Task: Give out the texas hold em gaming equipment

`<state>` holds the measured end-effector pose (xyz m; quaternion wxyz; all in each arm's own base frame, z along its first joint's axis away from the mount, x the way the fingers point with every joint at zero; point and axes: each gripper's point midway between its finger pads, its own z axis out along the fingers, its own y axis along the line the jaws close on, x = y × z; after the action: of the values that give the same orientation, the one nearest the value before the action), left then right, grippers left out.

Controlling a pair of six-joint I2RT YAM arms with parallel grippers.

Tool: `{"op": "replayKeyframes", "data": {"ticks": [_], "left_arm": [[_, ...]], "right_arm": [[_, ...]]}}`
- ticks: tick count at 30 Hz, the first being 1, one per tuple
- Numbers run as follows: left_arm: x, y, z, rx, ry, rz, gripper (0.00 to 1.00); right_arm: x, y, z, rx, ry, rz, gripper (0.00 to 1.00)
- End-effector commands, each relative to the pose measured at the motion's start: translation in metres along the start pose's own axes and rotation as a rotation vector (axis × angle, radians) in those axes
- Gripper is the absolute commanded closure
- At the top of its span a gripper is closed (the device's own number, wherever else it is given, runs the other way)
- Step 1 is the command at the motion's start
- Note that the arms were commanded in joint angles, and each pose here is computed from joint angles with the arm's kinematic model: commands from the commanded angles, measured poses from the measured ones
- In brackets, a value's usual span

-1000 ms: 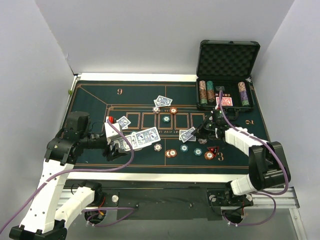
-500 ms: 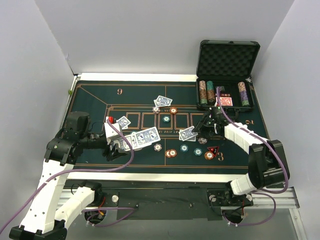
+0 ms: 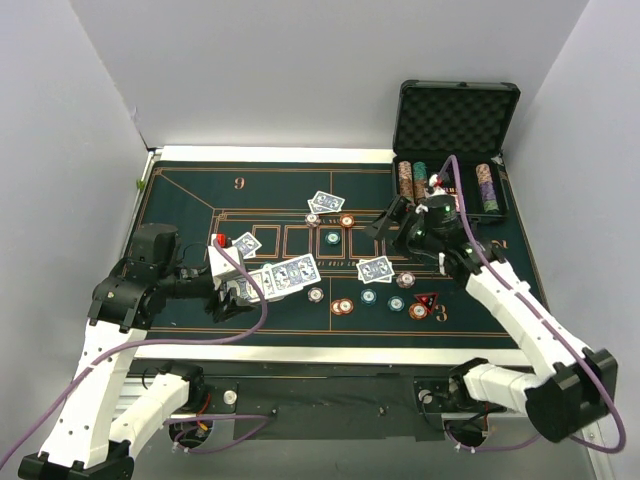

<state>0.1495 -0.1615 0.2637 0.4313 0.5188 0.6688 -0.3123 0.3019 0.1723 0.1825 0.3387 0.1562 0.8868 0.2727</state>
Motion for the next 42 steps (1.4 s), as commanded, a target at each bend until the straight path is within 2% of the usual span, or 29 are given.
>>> {"op": "replayKeyframes", "data": {"ticks": [1,2,3,8,14,20,29,32,39,42], "left_arm": [[-0.020,0.000,-0.006,-0.002,-0.055,0.055,0.70],[-0.020,0.000,-0.006,-0.003,-0.055,0.057,0.70],[-0.021,0.000,-0.006,-0.002,-0.056,0.058,0.70],[-0.020,0.000,-0.006,-0.003,-0.051,0.058,0.70],[-0.020,0.001,-0.006,-0.002,-0.049,0.057,0.70],[-0.020,0.001,-0.007,-0.006,-0.045,0.056,0.70],[-0.020,0.001,-0.007,-0.007,-0.043,0.060,0.70],[-0.020,0.000,-0.008,-0.009,-0.045,0.062,0.70],[-0.018,0.000,-0.008,-0.013,-0.041,0.061,0.70],[-0.019,0.000,-0.008,-0.012,-0.042,0.062,0.70]], "right_arm": [[0.010,0.090,-0.039,-0.363,0.058,0.101,0.14],[0.017,0.096,-0.046,-0.398,0.081,0.160,0.08],[0.013,0.118,-0.056,-0.499,0.064,0.150,0.07],[0.027,0.159,-0.092,-0.646,0.075,0.132,0.04],[0.083,0.190,-0.093,-0.618,0.191,-0.034,0.02],[0.116,0.201,-0.077,-0.609,0.260,-0.051,0.04],[0.122,0.188,-0.064,-0.558,0.256,-0.033,0.24],[0.121,0.184,-0.063,-0.548,0.249,-0.024,0.39],[0.115,0.179,-0.068,-0.551,0.228,-0.009,0.56],[0.110,0.181,-0.074,-0.566,0.219,0.001,0.69]]}}
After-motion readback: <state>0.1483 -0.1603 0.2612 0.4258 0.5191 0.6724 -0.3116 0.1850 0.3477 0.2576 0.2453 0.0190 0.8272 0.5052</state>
